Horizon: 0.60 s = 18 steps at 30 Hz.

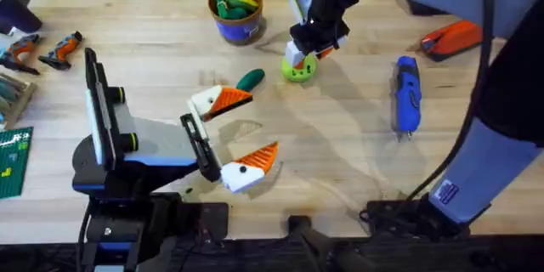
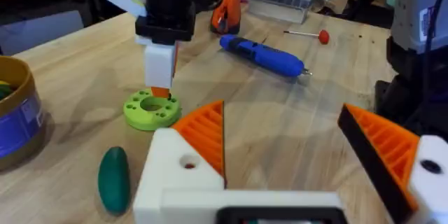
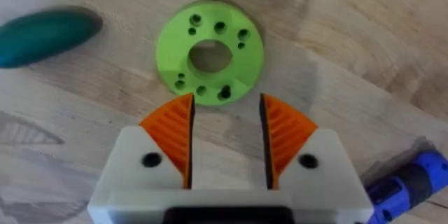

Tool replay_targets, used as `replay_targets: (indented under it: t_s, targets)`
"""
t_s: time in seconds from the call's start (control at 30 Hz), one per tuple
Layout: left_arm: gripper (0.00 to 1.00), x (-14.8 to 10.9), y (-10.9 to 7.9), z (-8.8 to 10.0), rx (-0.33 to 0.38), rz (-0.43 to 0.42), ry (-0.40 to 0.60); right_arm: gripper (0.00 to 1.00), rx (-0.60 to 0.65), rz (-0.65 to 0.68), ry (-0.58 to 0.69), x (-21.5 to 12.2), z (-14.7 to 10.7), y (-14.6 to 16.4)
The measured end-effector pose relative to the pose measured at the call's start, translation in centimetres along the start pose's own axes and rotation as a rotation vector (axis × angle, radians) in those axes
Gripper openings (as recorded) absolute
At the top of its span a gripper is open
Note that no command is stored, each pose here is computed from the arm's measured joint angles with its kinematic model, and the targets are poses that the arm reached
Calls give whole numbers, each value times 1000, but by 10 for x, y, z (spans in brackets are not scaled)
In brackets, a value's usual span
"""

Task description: Pick up the gripper from the table and insert it into the empty holder that is missing its gripper. Then pick up a screw, insert it into the mounting hole, and use the screwdriver to tighten it. Finally, clean up the table by picking up the vegetable and placing it into the bucket.

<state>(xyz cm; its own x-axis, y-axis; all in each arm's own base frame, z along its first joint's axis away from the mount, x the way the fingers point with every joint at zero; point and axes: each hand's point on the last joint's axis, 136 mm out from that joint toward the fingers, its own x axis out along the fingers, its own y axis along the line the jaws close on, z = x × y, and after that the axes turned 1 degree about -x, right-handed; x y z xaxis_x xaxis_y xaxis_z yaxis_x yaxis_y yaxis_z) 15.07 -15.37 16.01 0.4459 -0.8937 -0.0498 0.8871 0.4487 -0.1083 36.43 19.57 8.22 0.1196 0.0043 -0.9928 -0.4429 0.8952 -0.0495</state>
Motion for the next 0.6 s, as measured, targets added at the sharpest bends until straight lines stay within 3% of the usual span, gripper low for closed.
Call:
replay_targets:
  t_s: [0.27, 0.43, 0.6]
  targets:
    - [986, 0, 0, 0, 0, 0, 0, 452, 2, -1, 23, 8, -4, 0]
    - [985, 0, 0, 0, 0, 0, 0, 337, 3, 1, 61, 23, -7, 2]
    - [985, 0, 0, 0, 0, 0, 0, 307, 3, 4, 54, 24, -5, 2]
